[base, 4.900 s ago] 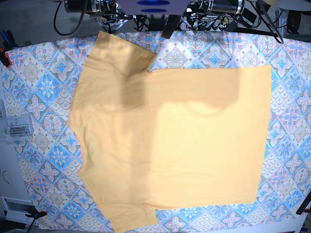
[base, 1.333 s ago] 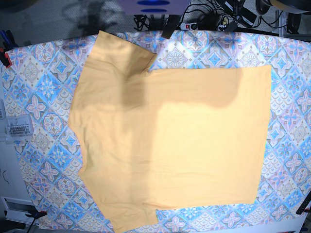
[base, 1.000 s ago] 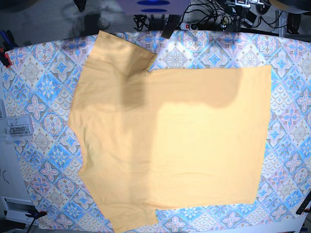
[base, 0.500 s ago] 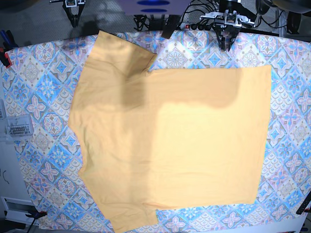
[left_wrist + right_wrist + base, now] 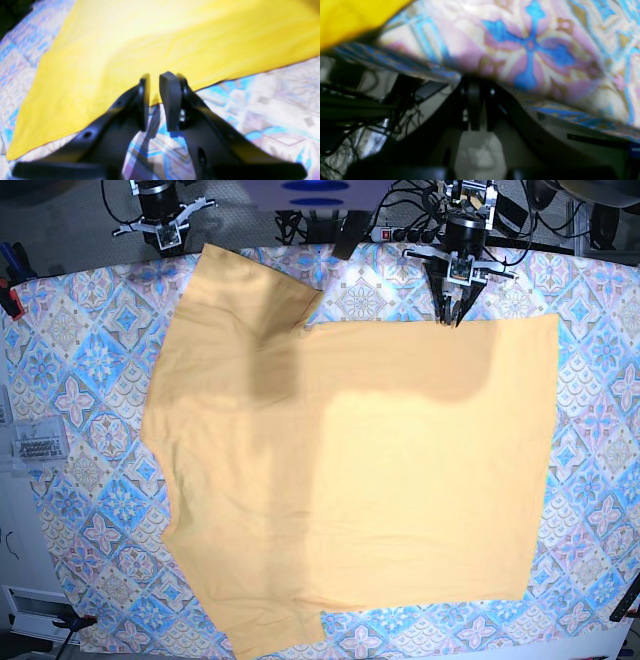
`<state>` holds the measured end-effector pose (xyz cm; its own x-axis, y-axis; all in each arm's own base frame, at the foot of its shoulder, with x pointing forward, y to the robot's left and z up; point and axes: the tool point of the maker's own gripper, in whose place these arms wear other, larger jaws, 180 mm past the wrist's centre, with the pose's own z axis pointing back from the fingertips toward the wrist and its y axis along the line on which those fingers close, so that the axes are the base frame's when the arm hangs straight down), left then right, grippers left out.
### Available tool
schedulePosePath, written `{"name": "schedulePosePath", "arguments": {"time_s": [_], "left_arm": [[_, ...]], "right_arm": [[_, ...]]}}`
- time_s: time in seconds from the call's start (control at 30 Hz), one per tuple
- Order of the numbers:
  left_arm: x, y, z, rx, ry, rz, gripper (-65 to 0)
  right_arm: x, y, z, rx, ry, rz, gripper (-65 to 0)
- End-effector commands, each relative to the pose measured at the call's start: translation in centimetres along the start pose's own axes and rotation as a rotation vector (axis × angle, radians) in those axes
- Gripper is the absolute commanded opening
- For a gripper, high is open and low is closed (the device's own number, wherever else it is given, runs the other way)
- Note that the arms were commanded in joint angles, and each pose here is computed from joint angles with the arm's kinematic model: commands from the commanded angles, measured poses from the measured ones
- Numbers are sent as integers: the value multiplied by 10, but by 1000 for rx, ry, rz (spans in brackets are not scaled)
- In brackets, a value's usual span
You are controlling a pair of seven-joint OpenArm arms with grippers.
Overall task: Fold the T-shirt properly
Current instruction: 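Lower both grippers toward the collar edge of the yellow T-shirt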
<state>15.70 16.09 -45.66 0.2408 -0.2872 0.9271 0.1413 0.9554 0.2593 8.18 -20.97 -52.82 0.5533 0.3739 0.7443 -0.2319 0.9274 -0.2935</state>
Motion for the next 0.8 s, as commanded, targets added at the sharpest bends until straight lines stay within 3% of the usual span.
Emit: {"name": "schedulePosePath", "arguments": {"time_s": [0.0, 0.17, 0.43, 0.77], "left_arm": [[9, 3, -2, 12, -27, 1, -538], [7, -3, -6, 22, 8, 20, -538], [6, -4, -14, 25, 27, 27, -539], [6, -4, -15, 24, 29, 26, -539]], "right_arm": [[44, -19, -10, -53, -170, 18, -619], [50, -26, -16, -71, -143, 17, -619], [49, -67, -8, -207, -130, -51, -620], [1, -55, 34, -178, -5, -43, -643]]}}
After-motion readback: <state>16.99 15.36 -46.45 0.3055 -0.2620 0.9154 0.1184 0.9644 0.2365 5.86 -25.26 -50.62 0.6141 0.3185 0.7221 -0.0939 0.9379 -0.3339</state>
